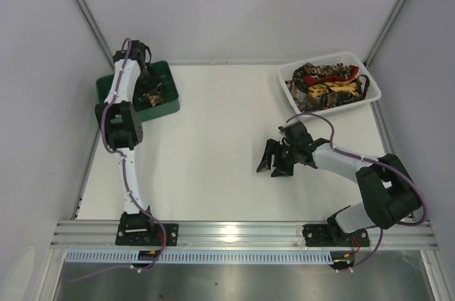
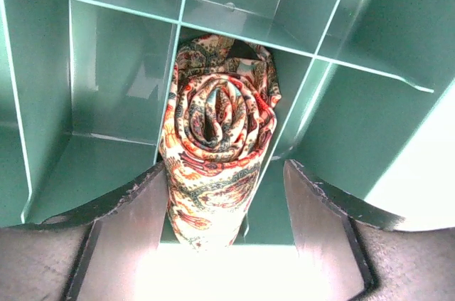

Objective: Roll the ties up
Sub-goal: Place the rolled tie into the container

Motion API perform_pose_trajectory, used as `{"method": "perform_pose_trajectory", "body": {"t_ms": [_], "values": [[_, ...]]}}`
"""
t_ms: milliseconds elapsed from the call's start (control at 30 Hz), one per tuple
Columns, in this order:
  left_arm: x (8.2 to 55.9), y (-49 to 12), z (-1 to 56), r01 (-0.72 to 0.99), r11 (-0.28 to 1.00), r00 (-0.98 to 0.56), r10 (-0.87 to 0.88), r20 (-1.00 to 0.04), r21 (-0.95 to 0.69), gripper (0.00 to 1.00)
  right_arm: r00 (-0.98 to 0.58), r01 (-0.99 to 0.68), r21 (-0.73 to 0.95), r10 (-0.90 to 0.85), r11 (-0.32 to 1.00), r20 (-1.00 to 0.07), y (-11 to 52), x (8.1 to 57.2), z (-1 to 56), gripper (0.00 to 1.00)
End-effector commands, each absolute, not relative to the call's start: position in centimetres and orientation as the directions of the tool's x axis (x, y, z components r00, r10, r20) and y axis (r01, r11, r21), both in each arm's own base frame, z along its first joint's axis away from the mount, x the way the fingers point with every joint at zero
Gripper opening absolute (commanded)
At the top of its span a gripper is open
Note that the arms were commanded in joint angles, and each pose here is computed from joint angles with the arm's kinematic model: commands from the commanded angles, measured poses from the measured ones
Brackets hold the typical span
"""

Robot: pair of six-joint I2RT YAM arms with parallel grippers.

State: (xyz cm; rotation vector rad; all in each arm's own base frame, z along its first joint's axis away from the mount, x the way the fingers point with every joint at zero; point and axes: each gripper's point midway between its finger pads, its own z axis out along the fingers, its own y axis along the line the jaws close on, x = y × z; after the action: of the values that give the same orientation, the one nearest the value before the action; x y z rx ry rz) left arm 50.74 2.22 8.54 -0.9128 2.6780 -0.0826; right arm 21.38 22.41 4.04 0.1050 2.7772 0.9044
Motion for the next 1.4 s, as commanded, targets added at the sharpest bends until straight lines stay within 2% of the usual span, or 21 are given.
{"method": "perform_pose_trajectory", "body": {"t_ms": [0, 400, 600, 667, 767, 867, 900, 1000, 1100, 1367], "values": [[50.7, 2.7, 11.7, -0.584, 0.791, -0.722, -0.608, -0.331, -0.179, 0.71, -0.970, -0.023, 0.615, 0.131, 0.788, -0.205, 23.3, 22.0, 5.1, 0.70], [50.1, 2.3, 14.9, -0.590, 0.775, -0.681, -0.629, -0.375, -0.229, 0.73, -0.971, -0.034, 0.609, 0.118, 0.793, -0.208, 23.5, 21.9, 5.2, 0.70], [49.3, 2.2, 17.8, -0.573, 0.769, -0.629, -0.635, -0.448, -0.284, 0.73, -0.971, -0.036, 0.602, 0.115, 0.798, -0.211, 23.5, 21.8, 5.3, 0.70], [48.5, 1.9, 17.2, -0.573, 0.765, -0.630, -0.640, -0.440, -0.294, 0.72, -0.969, -0.041, 0.602, 0.116, 0.798, -0.220, 23.5, 22.1, 5.7, 0.70], [47.5, 1.9, 19.6, -0.544, 0.769, -0.591, -0.635, -0.498, -0.334, 0.69, -0.968, -0.052, 0.596, 0.106, 0.801, -0.227, 23.6, 22.3, 6.2, 0.69], [47.6, 1.8, 19.4, -0.511, 0.789, -0.599, -0.611, -0.517, -0.340, 0.54, -0.965, -0.065, 0.583, 0.098, 0.810, -0.243, 23.6, 22.8, 6.9, 0.69], [47.7, 1.9, 18.5, -0.506, 0.802, -0.624, -0.594, -0.507, -0.317, 0.37, -0.963, -0.068, 0.581, 0.098, 0.811, -0.249, 23.6, 23.0, 7.2, 0.69], [48.6, 2.0, 16.8, -0.502, 0.815, -0.654, -0.577, -0.489, -0.290, 0.13, -0.960, -0.075, 0.572, 0.095, 0.817, -0.262, 23.6, 23.4, 8.0, 0.68], [49.6, 2.3, 16.0, -0.507, 0.816, -0.667, -0.575, -0.475, -0.277, 0.01, -0.956, -0.074, 0.562, 0.101, 0.824, -0.275, 23.3, 23.5, 8.8, 0.68], [51.1, 2.9, 13.0, -0.530, 0.818, -0.693, -0.570, -0.442, -0.224, 0.00, -0.955, -0.040, 0.535, 0.125, 0.844, -0.269, 21.7, 22.3, 8.7, 0.68]]}}
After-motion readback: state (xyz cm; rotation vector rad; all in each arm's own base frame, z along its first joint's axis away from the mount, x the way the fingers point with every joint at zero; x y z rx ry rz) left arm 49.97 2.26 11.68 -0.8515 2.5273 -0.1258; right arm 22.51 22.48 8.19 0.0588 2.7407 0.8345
